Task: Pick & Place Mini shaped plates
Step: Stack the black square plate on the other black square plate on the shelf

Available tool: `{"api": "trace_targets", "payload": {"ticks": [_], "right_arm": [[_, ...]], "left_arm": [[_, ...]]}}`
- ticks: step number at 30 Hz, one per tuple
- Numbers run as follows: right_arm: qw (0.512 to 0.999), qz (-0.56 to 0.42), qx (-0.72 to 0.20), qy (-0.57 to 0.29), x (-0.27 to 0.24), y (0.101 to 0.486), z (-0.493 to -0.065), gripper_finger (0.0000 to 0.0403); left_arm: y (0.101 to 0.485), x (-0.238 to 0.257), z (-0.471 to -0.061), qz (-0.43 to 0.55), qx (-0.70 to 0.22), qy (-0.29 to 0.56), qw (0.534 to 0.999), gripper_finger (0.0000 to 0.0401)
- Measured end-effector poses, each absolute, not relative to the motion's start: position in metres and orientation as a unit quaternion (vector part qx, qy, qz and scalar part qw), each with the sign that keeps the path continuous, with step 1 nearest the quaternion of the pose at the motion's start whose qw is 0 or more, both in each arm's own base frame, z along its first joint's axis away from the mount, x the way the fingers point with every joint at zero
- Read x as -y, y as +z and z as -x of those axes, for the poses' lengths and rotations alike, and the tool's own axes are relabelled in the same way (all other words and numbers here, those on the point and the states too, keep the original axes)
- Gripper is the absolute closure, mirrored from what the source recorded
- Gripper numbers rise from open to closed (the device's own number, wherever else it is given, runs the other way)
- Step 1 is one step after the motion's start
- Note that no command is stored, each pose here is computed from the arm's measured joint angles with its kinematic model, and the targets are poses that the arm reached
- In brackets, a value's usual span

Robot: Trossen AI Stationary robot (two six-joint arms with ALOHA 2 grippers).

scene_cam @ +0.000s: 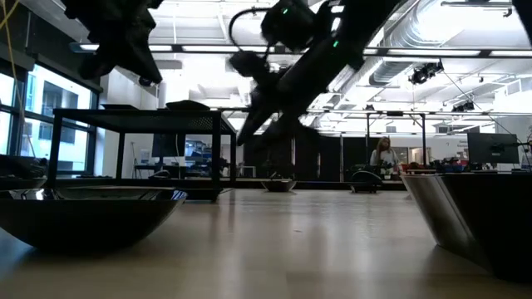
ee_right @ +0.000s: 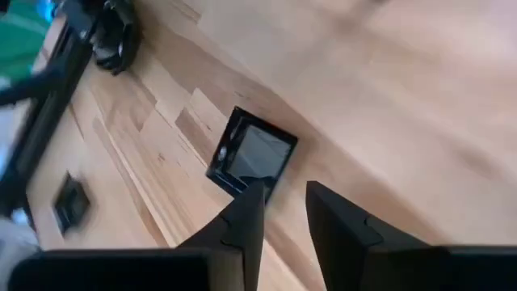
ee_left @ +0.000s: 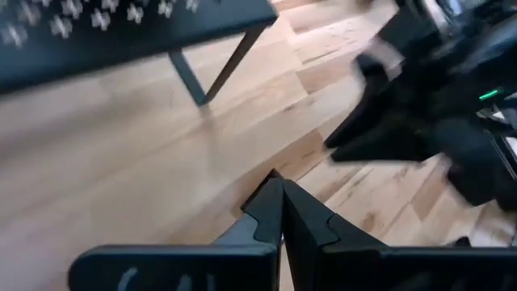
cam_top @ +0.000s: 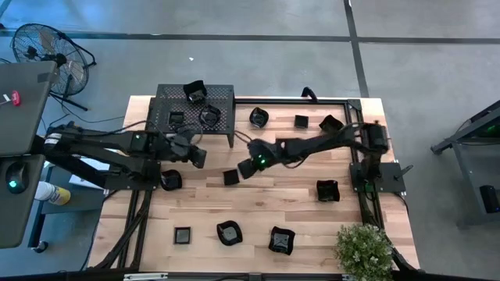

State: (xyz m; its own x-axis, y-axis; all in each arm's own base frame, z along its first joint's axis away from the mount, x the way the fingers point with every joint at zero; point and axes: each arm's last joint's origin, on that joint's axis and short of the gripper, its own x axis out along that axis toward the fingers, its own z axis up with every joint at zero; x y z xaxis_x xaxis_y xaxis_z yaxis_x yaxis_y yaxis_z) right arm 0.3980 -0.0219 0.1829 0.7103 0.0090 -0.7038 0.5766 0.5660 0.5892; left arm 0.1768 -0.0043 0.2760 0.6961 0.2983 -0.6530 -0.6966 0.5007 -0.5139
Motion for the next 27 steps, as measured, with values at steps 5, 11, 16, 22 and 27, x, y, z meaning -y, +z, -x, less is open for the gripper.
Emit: {"api": "trace_targets", "payload": {"ticks": [5, 11, 16, 22, 27], "right_arm": [[0.852, -0.361, -0.343, -0.164, 0.032, 0.209, -0.359, 0.0360], [0.866, -0.364, -0.314, -0.140, 0.042, 0.212, -0.300, 0.0382], [0.873, -0.367, -0.290, -0.138, 0.045, 0.217, -0.260, 0.0383], [0.892, -0.350, -0.251, -0.137, 0.047, 0.227, -0.228, 0.0399], [0.903, -0.341, -0.223, -0.136, 0.048, 0.234, -0.214, 0.0397]], "left_arm": [[0.256, 0.023, -0.201, 0.441, -0.251, 0.333, 0.795, 0.0401], [0.219, 0.034, -0.236, 0.496, -0.274, 0.367, 0.738, 0.0400], [0.190, 0.040, -0.255, 0.553, -0.293, 0.391, 0.675, 0.0386], [0.172, 0.042, -0.266, 0.596, -0.272, 0.420, 0.628, 0.0324], [0.160, 0.043, -0.269, 0.601, -0.264, 0.446, 0.608, 0.0303]]}}
